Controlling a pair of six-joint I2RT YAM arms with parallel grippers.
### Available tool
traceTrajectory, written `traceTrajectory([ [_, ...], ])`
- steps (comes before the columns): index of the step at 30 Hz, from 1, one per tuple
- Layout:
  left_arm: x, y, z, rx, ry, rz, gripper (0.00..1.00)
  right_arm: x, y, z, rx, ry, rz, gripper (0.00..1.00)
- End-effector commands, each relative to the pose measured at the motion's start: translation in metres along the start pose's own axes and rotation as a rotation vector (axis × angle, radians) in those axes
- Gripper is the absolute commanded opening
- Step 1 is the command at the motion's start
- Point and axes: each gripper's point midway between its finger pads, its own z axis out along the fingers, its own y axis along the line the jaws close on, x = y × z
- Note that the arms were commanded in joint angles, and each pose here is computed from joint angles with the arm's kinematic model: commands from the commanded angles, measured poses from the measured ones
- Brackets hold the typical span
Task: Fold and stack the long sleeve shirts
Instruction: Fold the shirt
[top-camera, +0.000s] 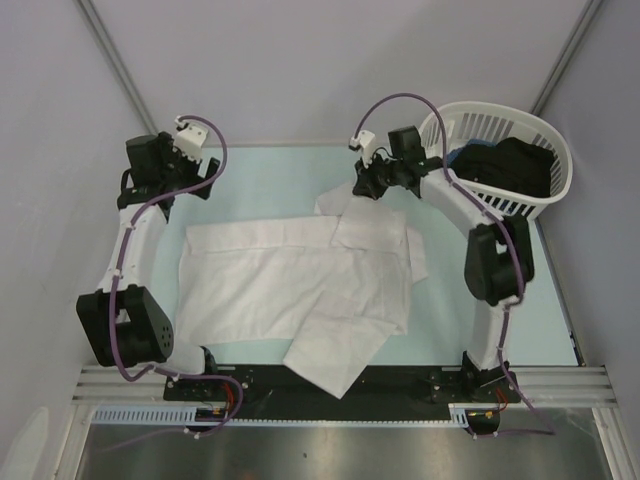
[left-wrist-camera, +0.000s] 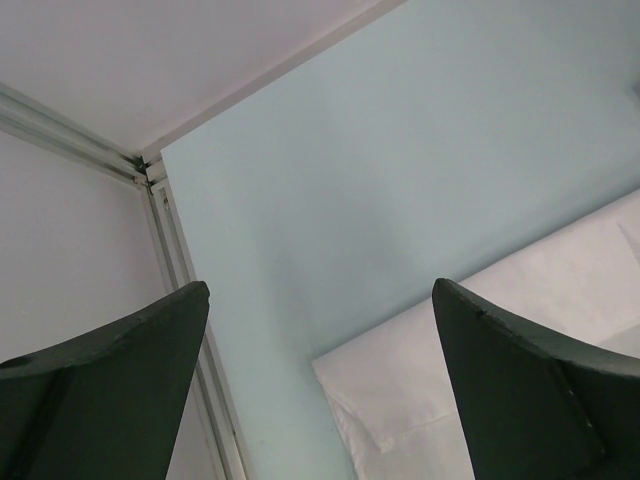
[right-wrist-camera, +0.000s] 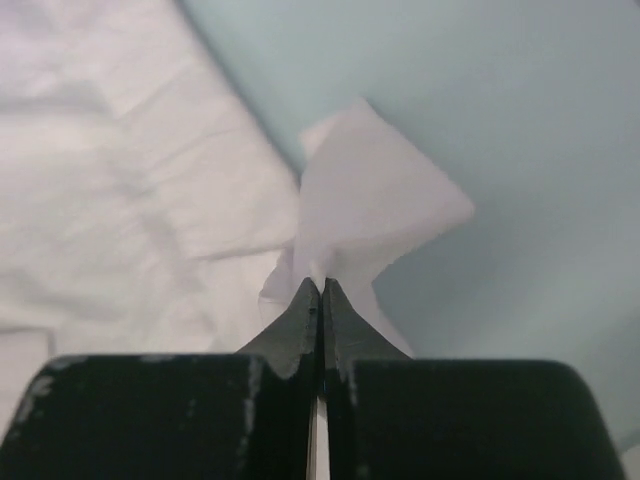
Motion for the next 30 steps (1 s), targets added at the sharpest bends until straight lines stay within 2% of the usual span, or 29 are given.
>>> traceTrajectory([
  [1, -0.014, -0.018, -0.019, 0.034, -0.044, -0.005, 0.99, 0.03, 0.093, -0.033, -0.191, 0.046, -0.172, 0.0],
  [5, -0.011, -0.036, -0.036, 0.072, -0.06, 0.01, 0.99, 0.098, 0.162, -0.057, -0.367, 0.174, -0.357, 0.02],
  [6, -0.007, -0.043, -0.039, 0.095, -0.05, 0.009, 0.99, 0.108, 0.176, -0.069, -0.408, 0.203, -0.377, 0.23],
  [7, -0.002, -0.05, -0.04, 0.117, -0.046, 0.012, 0.99, 0.121, 0.186, -0.074, -0.449, 0.22, -0.422, 0.39],
  [9, 0.0, -0.058, -0.047, 0.137, -0.043, 0.019, 0.99, 0.118, 0.189, -0.084, -0.456, 0.204, -0.415, 0.7],
  [11, 0.005, -0.066, -0.051, 0.162, -0.034, 0.031, 0.99, 0.103, 0.169, -0.09, -0.414, 0.153, -0.346, 0.83],
  [13, 0.01, -0.075, -0.052, 0.197, -0.024, 0.041, 1.0, 0.091, 0.139, -0.087, -0.36, 0.113, -0.25, 0.85],
  [14, 0.012, -0.077, -0.052, 0.202, -0.021, 0.044, 0.99, 0.069, 0.123, -0.086, -0.322, 0.084, -0.187, 0.84],
  [16, 0.015, -0.082, -0.051, 0.214, -0.014, 0.045, 0.99, 0.063, 0.097, -0.069, -0.295, 0.08, -0.074, 0.78],
  [18, 0.017, -0.085, -0.049, 0.225, -0.009, 0.038, 0.99, 0.034, 0.068, -0.062, -0.238, 0.032, 0.045, 0.73],
  [19, 0.019, -0.087, -0.048, 0.23, -0.006, 0.029, 1.0, 0.041, 0.058, -0.047, -0.23, 0.048, 0.116, 0.71],
  [20, 0.018, -0.087, -0.047, 0.229, -0.008, 0.026, 0.99, 0.023, 0.041, -0.042, -0.19, 0.003, 0.116, 0.7],
  [22, 0.017, -0.086, -0.044, 0.226, -0.009, 0.018, 0.99, 0.031, 0.026, -0.02, -0.167, 0.024, 0.24, 0.68],
  [24, 0.018, -0.084, -0.041, 0.214, -0.007, 0.009, 0.99, 0.018, 0.015, -0.009, -0.16, 0.004, 0.308, 0.66],
  [25, 0.017, -0.083, -0.041, 0.21, -0.008, 0.007, 1.0, 0.028, 0.012, 0.006, -0.17, 0.027, 0.349, 0.65],
  [27, 0.018, -0.08, -0.038, 0.197, -0.003, -0.001, 0.99, 0.024, 0.007, 0.012, -0.168, 0.024, 0.392, 0.62],
  [30, 0.018, -0.077, -0.037, 0.183, 0.002, -0.01, 0.99, 0.041, 0.003, 0.029, -0.162, 0.061, 0.436, 0.61],
])
